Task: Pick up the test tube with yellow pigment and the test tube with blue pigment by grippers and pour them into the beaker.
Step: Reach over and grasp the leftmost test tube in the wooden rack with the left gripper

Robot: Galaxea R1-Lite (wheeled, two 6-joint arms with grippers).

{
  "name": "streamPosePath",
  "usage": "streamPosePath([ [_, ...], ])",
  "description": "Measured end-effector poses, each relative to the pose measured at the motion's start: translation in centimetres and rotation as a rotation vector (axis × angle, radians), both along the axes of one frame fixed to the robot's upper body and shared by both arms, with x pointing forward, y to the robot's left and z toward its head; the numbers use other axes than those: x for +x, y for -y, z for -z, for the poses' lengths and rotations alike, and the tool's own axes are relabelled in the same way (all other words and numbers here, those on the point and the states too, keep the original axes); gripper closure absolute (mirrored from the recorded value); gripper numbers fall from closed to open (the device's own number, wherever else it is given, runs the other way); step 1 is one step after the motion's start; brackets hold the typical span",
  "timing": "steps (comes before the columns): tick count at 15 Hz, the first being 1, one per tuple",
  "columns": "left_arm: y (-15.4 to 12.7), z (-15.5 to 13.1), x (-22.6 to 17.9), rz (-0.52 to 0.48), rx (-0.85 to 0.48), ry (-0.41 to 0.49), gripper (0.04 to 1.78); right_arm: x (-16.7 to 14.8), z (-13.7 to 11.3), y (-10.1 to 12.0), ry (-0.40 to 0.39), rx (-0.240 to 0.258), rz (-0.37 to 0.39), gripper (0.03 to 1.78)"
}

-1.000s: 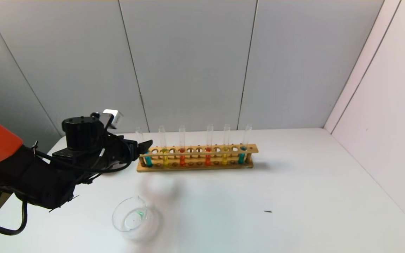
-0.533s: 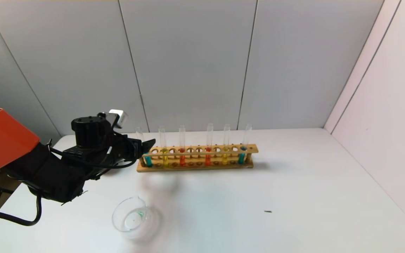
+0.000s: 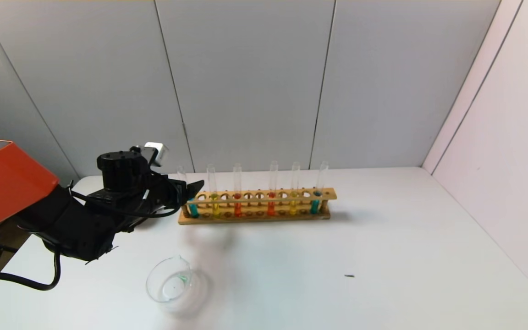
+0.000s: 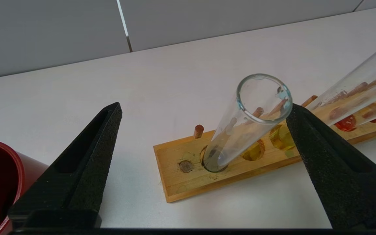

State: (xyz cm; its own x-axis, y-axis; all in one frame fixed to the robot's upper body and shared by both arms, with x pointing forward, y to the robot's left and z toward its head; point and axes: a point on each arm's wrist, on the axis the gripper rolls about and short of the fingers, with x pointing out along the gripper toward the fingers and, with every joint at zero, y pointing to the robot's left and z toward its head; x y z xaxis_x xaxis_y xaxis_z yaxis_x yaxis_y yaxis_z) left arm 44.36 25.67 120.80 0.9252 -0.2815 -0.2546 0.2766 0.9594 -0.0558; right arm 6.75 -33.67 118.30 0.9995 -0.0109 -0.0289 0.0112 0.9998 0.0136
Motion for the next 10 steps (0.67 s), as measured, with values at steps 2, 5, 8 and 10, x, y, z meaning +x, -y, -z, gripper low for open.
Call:
streamPosePath([
  [2,0.0,0.1,0.0,0.002,0.001,-0.002,0.13,0.0,0.0,0.0,0.000,0.000,0.000,0.11],
  [5,0.3,0.5,0.0,0.010,0.007,-0.013,0.42,0.0,0.0,0.0,0.000,0.000,0.000,0.11],
  [8,1.0,0.9,-0.2,0.027,0.009,-0.017,0.94,0.0,0.0,0.0,0.000,0.000,0.000,0.11],
  [10,1.3,0.6,-0.1,0.033,-0.002,0.024,1.30,0.0,0.0,0.0,0.000,0.000,0.000,0.11],
])
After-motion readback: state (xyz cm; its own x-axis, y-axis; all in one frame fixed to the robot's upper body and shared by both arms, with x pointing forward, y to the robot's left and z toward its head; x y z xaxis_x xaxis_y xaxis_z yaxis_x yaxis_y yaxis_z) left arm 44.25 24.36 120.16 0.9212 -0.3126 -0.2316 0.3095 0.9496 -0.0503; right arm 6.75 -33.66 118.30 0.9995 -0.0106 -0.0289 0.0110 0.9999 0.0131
